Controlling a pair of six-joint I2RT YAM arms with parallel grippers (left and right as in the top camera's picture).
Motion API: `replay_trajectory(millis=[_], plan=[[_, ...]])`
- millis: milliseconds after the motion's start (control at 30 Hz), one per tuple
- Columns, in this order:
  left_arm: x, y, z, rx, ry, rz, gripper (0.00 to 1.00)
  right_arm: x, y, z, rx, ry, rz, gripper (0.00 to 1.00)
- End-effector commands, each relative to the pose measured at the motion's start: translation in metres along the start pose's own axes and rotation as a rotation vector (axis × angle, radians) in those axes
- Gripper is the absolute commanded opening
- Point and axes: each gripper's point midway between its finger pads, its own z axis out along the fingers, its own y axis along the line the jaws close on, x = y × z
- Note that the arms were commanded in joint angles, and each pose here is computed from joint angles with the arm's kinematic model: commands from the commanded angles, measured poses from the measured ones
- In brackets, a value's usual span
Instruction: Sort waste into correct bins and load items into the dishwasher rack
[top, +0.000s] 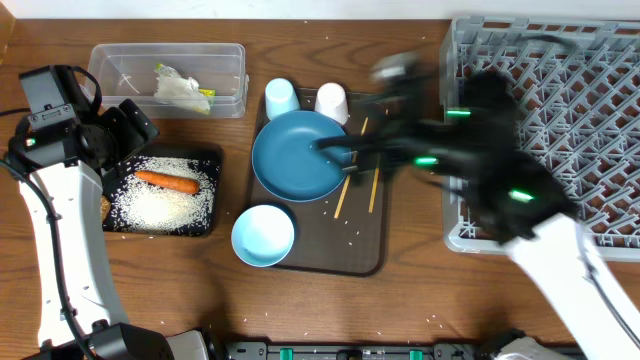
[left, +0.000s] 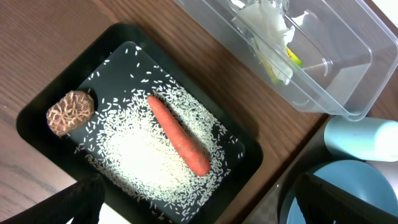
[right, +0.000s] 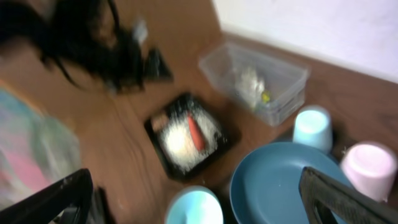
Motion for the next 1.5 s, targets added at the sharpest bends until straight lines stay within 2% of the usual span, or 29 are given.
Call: replay_trajectory(millis=[0,133,200,400,600,833,967,1300,1467], plan=[[-0.006,0.000,-0.006,0.002,-0.023,-0.008,0.98,0.017,-0.009,0.049,0.175,0.104,-0.166,0.99],[-0.006,0.000,-0.006,0.002,-0.023,-0.008,0.98,0.067,0.008,0.106,0.114,0.257,-0.177,0.99],[-0.006,0.000,-0.006,0.002,-0.023,-0.008,0.98,0.084,0.015,0.120,0.092,0.299,-0.182,0.99],[-0.006,0.000,-0.006,0.002,-0.023,-0.008,0.98,0.126,0.044,0.140,-0.001,0.409,-0.215,0.99],[-0.006,0.000,-0.006,0.002,-0.023,-0.008,0.98,0.192,0.077,0.154,-0.125,0.583,-0.378,0.99],[-0.006,0.000,-0.006,0.002,-0.023,-0.008,0.98,0.252,0.088,0.169,-0.154,0.723,-0.407,0.83],[-0.006,0.000,-0.006,0.002,-0.023,-0.008,0.98,0.266,0.083,0.172,-0.147,0.762,-0.401,0.78],[-0.006,0.000,-0.006,0.002,-0.023,-0.008,0.98,0.295,0.069,0.181,-0.127,0.834,-0.388,0.53],[-0.006,0.000,-0.006,0.002,-0.023,-0.008,0.98,0.301,0.065,0.183,-0.115,0.846,-0.388,0.49]])
